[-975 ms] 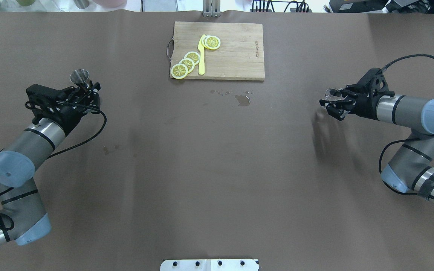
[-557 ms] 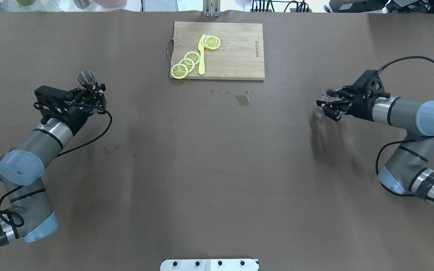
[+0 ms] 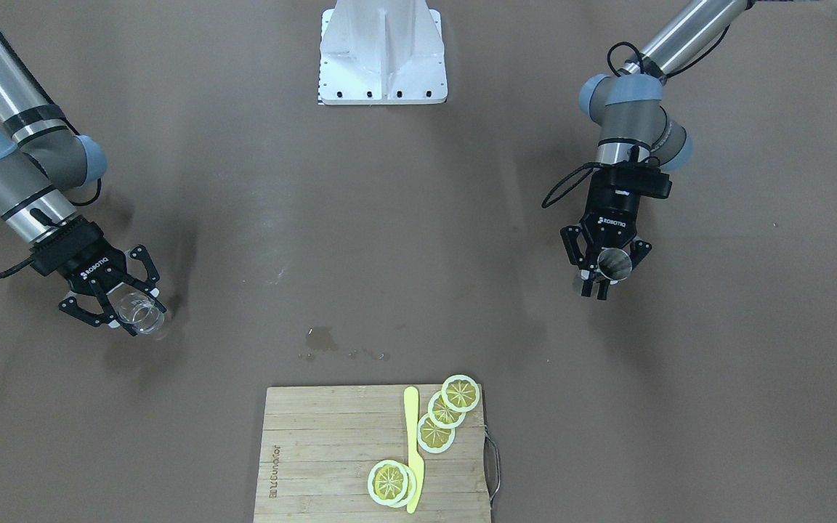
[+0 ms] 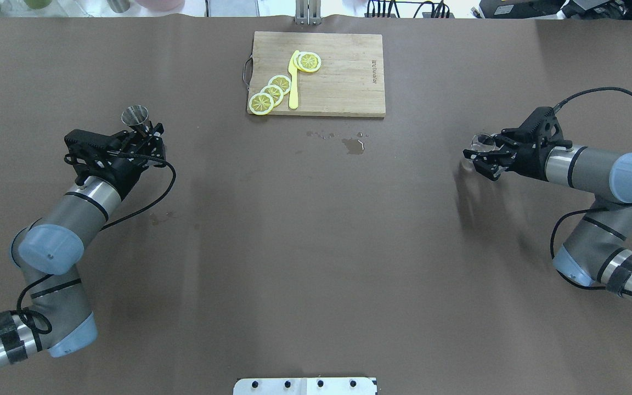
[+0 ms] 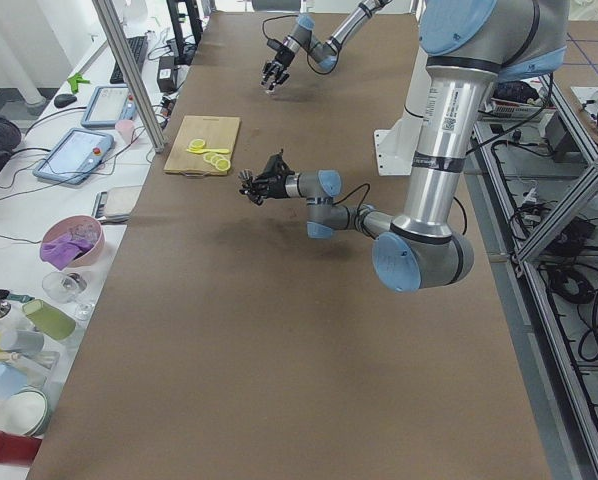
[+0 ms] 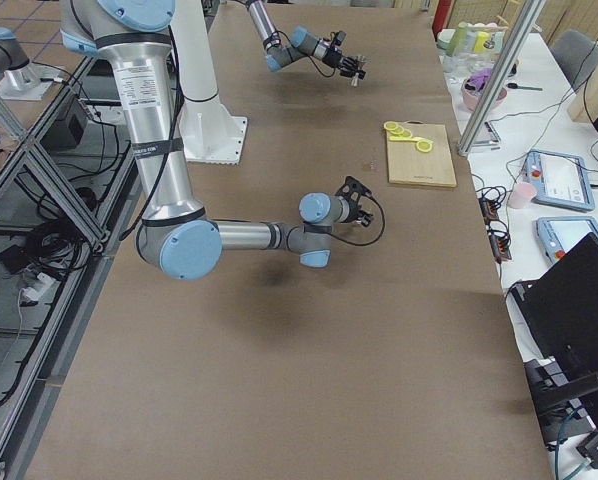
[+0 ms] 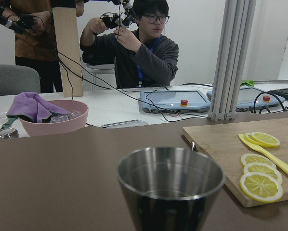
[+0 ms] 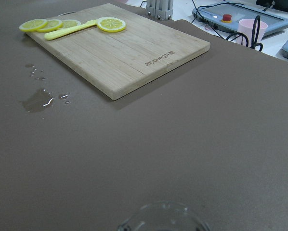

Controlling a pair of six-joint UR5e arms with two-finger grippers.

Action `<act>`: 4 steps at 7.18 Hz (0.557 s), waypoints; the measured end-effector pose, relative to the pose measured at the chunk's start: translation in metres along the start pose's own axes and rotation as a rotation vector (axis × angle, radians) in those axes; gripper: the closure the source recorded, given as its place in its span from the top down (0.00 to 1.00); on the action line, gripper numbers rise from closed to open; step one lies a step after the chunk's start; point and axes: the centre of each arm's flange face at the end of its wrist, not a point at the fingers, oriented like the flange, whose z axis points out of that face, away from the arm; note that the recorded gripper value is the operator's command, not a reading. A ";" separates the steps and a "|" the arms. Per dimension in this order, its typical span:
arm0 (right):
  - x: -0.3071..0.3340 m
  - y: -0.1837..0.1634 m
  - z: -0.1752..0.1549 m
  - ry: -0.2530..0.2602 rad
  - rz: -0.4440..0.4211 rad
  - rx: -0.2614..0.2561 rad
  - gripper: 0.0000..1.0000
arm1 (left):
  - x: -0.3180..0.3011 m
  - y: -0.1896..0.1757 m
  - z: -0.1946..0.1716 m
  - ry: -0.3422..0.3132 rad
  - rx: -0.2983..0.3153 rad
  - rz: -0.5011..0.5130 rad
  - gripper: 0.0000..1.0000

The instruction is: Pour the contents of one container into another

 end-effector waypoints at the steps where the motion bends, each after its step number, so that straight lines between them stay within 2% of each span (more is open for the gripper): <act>1: 0.001 0.002 0.000 -0.001 0.016 0.006 0.00 | 0.012 0.006 -0.007 -0.007 0.021 -0.006 0.00; 4: 0.001 0.004 0.003 0.045 0.084 0.033 0.00 | 0.047 0.023 -0.025 -0.013 0.057 -0.019 0.00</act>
